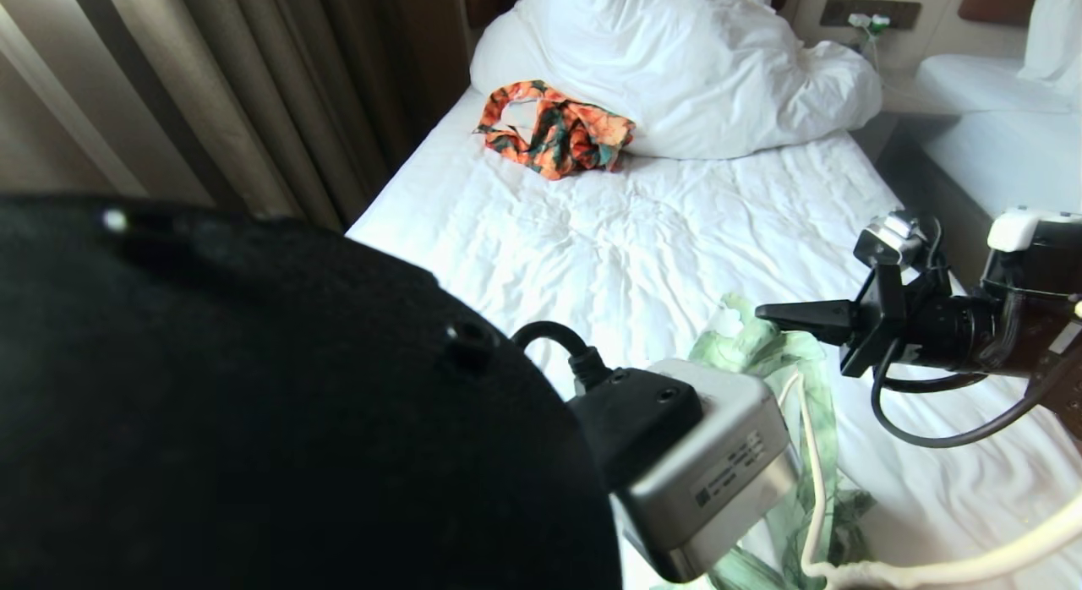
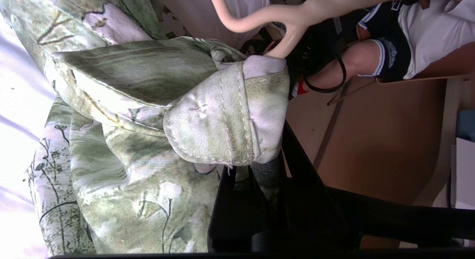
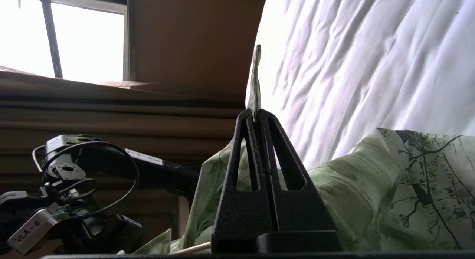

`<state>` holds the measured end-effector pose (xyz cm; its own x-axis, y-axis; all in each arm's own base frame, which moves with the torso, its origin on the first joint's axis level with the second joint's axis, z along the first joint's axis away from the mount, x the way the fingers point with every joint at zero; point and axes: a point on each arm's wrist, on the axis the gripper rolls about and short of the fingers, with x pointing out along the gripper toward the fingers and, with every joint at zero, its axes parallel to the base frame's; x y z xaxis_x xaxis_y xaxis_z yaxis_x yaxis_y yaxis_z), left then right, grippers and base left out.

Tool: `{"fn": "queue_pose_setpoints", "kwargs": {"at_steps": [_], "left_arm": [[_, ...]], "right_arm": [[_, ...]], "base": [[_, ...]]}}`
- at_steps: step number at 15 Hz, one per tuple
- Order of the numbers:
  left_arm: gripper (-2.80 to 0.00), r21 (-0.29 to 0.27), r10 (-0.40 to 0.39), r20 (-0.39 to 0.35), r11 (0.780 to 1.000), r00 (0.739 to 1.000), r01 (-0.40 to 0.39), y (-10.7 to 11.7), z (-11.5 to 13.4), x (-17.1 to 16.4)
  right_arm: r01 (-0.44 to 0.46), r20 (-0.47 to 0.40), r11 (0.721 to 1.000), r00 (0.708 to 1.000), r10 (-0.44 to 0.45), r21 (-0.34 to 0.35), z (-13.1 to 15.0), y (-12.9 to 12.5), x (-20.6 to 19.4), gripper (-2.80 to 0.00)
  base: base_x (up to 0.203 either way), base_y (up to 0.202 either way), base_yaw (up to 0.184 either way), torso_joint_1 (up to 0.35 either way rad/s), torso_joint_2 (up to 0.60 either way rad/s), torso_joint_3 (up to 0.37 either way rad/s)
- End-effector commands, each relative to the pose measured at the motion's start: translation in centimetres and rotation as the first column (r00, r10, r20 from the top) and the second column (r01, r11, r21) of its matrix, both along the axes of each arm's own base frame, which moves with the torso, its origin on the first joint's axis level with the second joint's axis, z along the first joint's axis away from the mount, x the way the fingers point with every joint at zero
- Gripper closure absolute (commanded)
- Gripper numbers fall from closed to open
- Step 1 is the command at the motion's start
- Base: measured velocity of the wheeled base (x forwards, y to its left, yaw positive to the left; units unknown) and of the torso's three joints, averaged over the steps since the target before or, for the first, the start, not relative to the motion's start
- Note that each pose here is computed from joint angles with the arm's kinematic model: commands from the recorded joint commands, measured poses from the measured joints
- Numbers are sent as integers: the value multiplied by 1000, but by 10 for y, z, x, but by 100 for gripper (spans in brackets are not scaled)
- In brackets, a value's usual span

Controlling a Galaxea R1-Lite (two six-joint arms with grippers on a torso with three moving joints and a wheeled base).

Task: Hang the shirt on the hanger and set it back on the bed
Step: Hook the other side of the shirt onto the hanger

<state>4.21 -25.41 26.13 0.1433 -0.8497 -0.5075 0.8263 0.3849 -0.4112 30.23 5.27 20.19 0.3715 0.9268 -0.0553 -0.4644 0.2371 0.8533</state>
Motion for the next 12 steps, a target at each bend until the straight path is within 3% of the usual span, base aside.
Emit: {"fn": "queue_pose_setpoints", "kwargs": {"at_steps": [1,6,12], "left_arm": [[0,22,3,-7,1000,1000,-3,-6,-6,1],[0,59,57,-19,997,998,-56,-11,-16,15],[0,14,101,-10,995,995,-101,-14,-15,33]], "right_arm": [[-7,37,1000,999,7,11,15,-1,-10,0],[-22,72,999,997,19,44,42,-3,-33,0],[-97,136,993,987,87,67,80,8,-52,0]], "base": [[0,0,0,0,0,0],[0,0,0,0,0,0],[0,0,0,0,0,0]]}}
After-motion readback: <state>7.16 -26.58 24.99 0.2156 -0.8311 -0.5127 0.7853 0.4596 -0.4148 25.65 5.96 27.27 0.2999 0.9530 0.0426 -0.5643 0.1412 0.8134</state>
